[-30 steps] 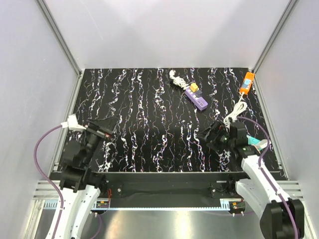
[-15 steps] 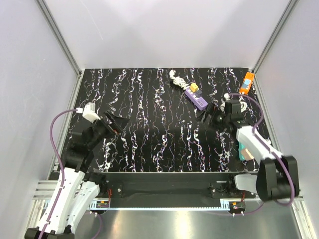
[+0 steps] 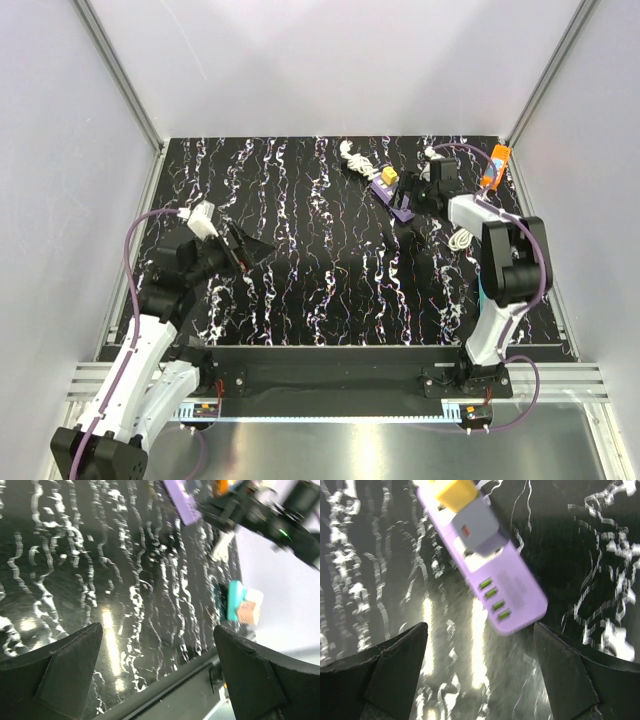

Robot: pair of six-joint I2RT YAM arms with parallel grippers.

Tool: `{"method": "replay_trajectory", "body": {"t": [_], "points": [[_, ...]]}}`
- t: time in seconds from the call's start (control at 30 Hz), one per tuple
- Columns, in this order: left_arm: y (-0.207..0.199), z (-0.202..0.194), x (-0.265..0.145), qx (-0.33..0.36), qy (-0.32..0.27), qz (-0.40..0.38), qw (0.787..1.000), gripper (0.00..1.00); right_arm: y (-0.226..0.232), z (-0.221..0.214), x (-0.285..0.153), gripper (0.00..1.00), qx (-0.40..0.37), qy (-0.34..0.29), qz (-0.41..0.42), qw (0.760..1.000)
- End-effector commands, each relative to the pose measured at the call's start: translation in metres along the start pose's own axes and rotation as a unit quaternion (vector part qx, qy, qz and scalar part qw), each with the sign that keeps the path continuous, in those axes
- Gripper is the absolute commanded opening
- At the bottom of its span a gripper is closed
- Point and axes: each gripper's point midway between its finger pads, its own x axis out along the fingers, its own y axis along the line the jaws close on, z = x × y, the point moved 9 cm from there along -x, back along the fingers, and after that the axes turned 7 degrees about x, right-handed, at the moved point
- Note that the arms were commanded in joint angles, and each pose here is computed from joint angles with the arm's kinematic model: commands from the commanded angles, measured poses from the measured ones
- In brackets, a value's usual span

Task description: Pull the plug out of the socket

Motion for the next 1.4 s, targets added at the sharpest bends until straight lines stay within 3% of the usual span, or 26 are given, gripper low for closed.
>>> {"method": "replay_trajectory", "body": {"t": [0.0, 0.23, 0.5, 0.77, 1.0, 1.13, 1.2, 1.37], "points": [[-0.016, 0.005, -0.002, 0.028, -0.003, -0.091, 0.995, 0.99, -0.004, 0.021, 0.014, 0.92, -0.042, -0.008, -0.010, 0.999], [-0.016, -0.008, -0.003, 0.000, 0.020, -0.128, 0.992, 0.99, -0.007, 0.029, 0.031, 0.91, -0.027, 0.012, -0.033, 0.999], [-0.025, -0.008, -0.016, 0.012, 0.007, -0.156, 0.988, 0.99, -0.008, 0.033, 0.033, 0.93, -0.027, 0.015, -0.050, 0.998], [-0.021, -0.013, -0.014, 0.003, 0.013, -0.150, 0.989, 0.99, -0.005, 0.031, 0.030, 0.93, -0.023, 0.021, -0.047, 0.998], [-0.024, -0.012, -0.018, 0.008, 0.013, -0.153, 0.988, 0.99, -0.022, 0.048, 0.019, 0.95, 0.102, 0.004, -0.032, 0.994], [-0.024, -0.013, -0.019, 0.008, 0.017, -0.151, 0.988, 0.99, -0.026, 0.060, 0.005, 0.97, 0.114, -0.026, -0.024, 0.993], [-0.023, -0.014, -0.019, 0.008, 0.017, -0.149, 0.989, 0.99, -0.022, 0.068, 0.004, 0.96, 0.103, -0.036, -0.012, 0.994], [-0.023, -0.014, -0.020, 0.006, 0.017, -0.150, 0.988, 0.99, -0.023, 0.072, 0.019, 0.86, 0.082, 0.010, -0.007, 0.997]]}}
